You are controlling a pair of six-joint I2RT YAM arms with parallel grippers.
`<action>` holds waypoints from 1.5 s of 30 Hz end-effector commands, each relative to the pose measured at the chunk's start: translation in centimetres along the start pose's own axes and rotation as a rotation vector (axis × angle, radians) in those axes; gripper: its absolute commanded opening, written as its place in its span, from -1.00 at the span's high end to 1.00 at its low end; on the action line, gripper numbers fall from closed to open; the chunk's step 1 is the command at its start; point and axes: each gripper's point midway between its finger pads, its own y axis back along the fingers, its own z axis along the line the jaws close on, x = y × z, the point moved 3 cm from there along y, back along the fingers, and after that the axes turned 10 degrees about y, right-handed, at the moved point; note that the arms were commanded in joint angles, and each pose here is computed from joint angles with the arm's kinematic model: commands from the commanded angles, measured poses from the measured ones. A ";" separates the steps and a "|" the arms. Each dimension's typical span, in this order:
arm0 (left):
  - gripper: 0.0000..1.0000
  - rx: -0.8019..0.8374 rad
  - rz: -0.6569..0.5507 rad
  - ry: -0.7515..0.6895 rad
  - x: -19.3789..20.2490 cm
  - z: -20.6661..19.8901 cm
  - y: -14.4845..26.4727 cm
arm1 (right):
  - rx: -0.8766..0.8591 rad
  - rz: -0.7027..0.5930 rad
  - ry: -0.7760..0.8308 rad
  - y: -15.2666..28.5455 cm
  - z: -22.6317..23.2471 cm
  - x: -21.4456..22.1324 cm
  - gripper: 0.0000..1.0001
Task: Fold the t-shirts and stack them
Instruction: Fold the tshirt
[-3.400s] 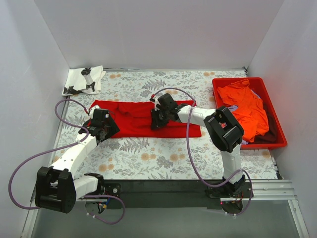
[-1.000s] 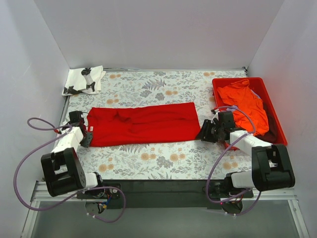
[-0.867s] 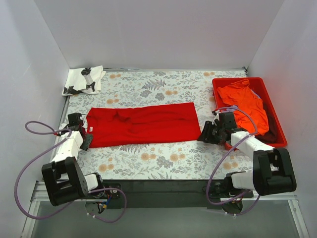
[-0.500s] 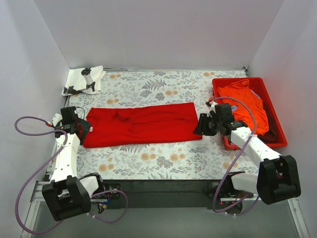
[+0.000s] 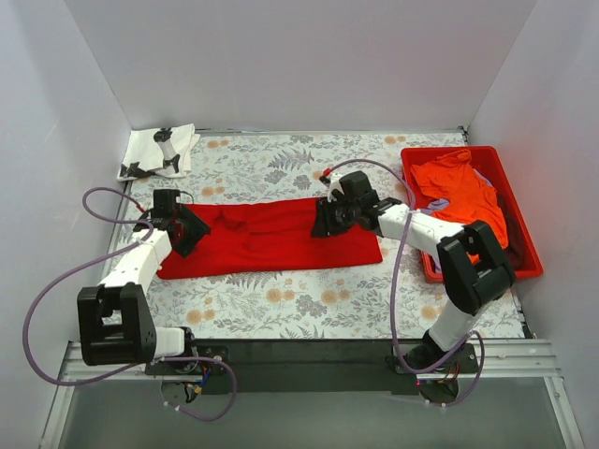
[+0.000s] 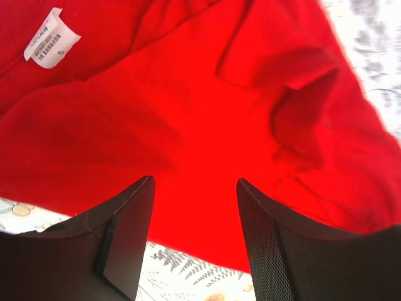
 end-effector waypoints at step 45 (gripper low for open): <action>0.13 0.018 0.044 -0.024 1.7 -2.1 -3.9 | -0.088 -0.038 0.402 -4.2 9.4 -7.1 0.21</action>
